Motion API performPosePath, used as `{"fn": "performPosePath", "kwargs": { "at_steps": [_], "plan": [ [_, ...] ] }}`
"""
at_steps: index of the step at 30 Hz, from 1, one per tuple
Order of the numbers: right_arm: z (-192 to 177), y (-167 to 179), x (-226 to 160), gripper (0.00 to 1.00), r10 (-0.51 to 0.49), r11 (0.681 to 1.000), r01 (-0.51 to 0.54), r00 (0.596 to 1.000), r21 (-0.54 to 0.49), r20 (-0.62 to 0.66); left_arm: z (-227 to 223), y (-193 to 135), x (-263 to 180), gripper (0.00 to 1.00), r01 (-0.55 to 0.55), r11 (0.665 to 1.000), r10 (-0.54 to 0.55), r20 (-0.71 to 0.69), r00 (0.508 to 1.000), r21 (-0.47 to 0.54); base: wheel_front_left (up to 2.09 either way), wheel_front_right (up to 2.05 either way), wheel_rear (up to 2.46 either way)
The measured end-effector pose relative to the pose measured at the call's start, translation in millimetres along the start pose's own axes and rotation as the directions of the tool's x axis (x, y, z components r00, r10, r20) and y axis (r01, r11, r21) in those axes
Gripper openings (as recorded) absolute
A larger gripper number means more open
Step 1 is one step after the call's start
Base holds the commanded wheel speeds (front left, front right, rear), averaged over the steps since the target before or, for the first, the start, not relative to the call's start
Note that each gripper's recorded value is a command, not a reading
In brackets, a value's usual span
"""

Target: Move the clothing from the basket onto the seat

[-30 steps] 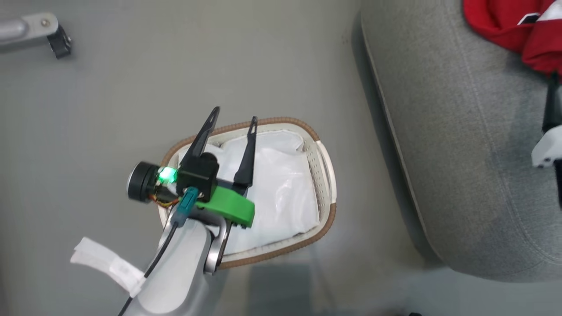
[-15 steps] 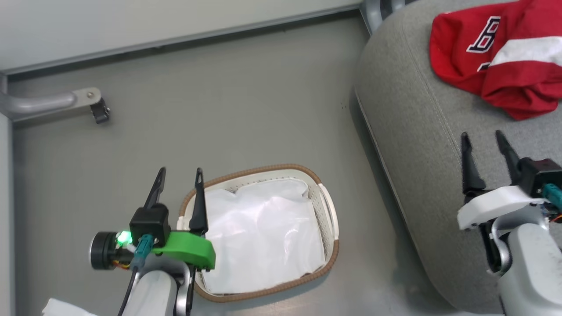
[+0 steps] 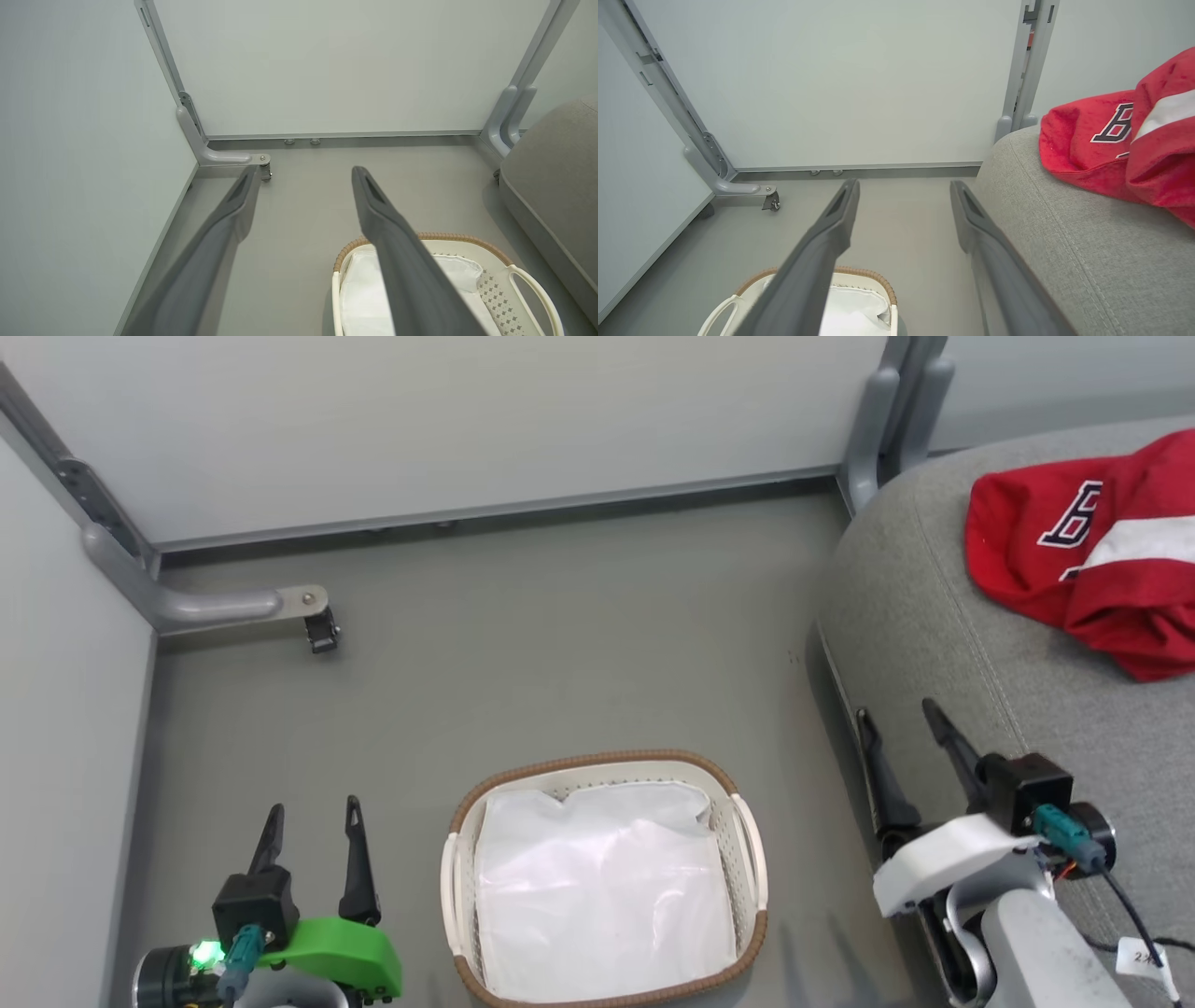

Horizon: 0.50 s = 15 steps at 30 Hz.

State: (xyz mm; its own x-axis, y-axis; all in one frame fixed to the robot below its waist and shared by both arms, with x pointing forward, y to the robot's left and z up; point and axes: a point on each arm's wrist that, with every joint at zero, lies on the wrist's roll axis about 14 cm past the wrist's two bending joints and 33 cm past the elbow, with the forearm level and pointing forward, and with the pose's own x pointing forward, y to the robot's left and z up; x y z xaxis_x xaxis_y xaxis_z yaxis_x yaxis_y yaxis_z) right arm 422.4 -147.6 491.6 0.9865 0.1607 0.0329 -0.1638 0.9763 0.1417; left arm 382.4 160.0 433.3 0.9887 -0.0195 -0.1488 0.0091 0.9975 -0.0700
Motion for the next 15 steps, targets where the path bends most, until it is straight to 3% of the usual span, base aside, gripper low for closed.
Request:
{"fn": "performPosePath", "kwargs": {
  "at_steps": [5, 11, 12, 15],
  "plan": [
    [-5, 13, -13, 1.00, 0.024, 1.000, -0.024, 1.000, 0.010, -0.014, 5, 10, -16, 1.00, -0.022, 1.000, 0.022, 0.021, 1.000, -0.017, 0.00, 0.00, 0.00],
    [-7, 19, -27, 1.00, 0.030, 0.999, -0.029, 0.999, 0.020, -0.022, 6, 13, -34, 1.00, -0.010, 0.994, 0.013, 0.032, 0.999, -0.108, 0.00, 0.00, 0.00],
    [-8, 20, -28, 0.00, 0.030, 0.999, -0.030, 0.999, 0.022, -0.023, 5, 13, -36, 0.00, -0.010, 0.994, 0.014, 0.031, 0.999, -0.109, 0.00, 0.00, 0.00],
    [-20, 20, -34, 0.00, 0.024, 0.999, -0.023, 0.998, 0.032, -0.059, -5, 12, -38, 0.00, -0.015, 0.994, 0.015, 0.000, 1.000, -0.112, 0.00, 0.00, 0.00]
  ]
}}
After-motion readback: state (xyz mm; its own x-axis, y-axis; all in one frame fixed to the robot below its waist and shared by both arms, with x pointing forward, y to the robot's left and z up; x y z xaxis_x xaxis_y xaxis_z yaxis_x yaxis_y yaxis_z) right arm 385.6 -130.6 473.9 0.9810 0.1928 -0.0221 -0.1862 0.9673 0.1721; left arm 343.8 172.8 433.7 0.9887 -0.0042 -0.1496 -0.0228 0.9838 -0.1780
